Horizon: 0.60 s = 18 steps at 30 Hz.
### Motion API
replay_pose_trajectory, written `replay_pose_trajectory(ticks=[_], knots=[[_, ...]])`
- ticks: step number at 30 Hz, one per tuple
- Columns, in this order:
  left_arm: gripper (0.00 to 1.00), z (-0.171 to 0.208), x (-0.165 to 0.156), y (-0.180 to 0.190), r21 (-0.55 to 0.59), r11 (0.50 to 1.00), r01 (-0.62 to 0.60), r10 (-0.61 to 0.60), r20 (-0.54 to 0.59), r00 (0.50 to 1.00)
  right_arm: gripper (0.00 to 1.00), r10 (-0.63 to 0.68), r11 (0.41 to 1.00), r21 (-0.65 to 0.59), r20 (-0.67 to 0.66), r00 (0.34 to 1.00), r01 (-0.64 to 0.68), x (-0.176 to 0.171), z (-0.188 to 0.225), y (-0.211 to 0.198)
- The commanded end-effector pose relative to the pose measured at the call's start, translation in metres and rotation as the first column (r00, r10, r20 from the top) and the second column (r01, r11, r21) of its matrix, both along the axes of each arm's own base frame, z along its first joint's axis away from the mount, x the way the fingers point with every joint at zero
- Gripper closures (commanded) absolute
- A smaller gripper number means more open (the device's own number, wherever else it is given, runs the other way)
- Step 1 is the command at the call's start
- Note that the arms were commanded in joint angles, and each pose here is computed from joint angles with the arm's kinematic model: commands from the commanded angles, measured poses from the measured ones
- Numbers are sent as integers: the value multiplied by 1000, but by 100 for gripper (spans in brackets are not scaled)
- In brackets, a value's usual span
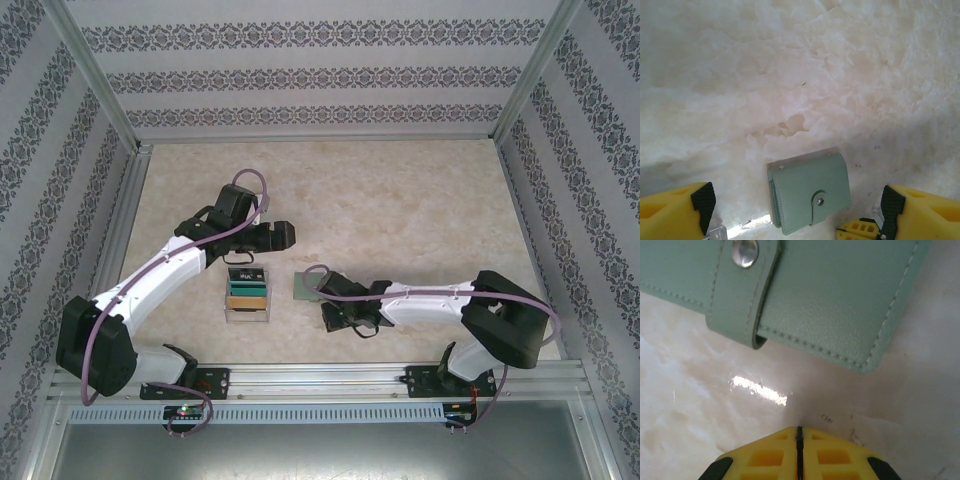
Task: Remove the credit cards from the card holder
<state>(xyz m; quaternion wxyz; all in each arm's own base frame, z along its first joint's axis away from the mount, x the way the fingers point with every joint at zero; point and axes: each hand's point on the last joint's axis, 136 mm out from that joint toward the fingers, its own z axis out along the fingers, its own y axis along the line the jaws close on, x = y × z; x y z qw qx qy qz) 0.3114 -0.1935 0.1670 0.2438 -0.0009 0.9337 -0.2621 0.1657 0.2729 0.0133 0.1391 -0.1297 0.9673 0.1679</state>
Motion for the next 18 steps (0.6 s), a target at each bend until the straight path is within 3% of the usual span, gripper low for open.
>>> replay_pose_trajectory(ticks=[1, 5, 18], knots=[[11, 14, 4, -10, -20, 999, 26, -25, 31, 999, 88, -74, 997, 28, 49, 996, 73, 29, 5, -1], [14, 9, 0, -13, -28, 999, 40, -40, 4, 999, 89, -92, 994, 62, 70, 993, 88, 56, 11, 0], [35, -35, 0, -46, -49, 993, 107, -113, -143, 983, 90, -120, 991, 73, 89, 989, 114, 136, 20, 0]])
